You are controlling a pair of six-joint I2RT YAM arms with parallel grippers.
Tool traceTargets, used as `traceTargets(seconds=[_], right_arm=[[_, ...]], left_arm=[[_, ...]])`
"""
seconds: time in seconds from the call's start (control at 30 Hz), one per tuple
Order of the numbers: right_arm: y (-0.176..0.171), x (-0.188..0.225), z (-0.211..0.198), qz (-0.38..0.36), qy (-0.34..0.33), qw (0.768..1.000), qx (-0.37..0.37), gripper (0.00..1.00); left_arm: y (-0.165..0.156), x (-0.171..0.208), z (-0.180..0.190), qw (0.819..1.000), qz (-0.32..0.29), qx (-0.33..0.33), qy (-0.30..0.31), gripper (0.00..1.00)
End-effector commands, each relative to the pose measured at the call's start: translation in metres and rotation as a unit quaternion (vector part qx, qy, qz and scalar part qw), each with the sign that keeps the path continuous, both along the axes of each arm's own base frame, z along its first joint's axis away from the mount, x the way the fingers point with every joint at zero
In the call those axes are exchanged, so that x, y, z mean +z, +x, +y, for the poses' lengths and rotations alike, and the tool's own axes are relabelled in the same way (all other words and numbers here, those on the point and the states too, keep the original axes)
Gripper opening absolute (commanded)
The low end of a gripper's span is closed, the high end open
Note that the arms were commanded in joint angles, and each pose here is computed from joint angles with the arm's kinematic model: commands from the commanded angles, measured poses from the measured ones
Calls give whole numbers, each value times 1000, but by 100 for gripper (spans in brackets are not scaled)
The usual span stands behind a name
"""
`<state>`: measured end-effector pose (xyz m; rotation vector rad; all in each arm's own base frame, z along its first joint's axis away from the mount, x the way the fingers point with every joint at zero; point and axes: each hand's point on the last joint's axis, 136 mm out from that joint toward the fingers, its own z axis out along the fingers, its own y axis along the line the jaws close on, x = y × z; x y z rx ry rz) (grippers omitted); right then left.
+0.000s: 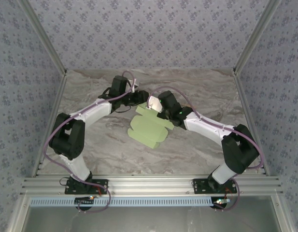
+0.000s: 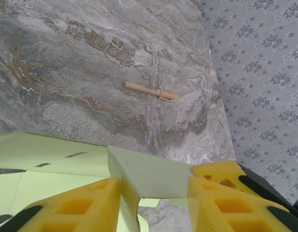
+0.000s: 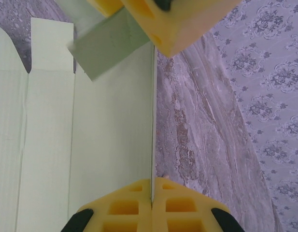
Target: Fold the paper box
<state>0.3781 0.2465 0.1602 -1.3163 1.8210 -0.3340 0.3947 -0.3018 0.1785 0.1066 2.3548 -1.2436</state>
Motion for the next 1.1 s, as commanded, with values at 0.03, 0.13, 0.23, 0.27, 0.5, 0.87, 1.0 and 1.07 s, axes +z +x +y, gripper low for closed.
traceTargets(seconds=[0.03,0.13,0.23,0.27,0.5,0.87,1.0,1.07], right_arm=[[-1,9,-9,13,24,1000,-3,0],[-4,8,-13,41,38,998,1,0],[-5,3,-19,73,49,996,-2,0],[-5,2,-20,82,54,995,-2,0],[-14,11,-23,143,106,984,16,0],[-16,36,-26,168,157,973,23,0],[-15,36,-26,170,158,972,21,0],[-15,35,-27,172,157,972,20,0]], left_arm=[[-3,17,25,999,-39,9,-1,46],[-14,19,43,998,-67,11,7,49],[-31,14,55,994,-104,3,27,51],[-35,11,57,993,-115,1,27,52],[-54,-17,41,980,-183,-57,47,52],[-40,-44,21,963,-218,-98,123,52],[-29,-57,31,962,-211,-69,160,52],[-26,-60,35,960,-213,-60,171,53]])
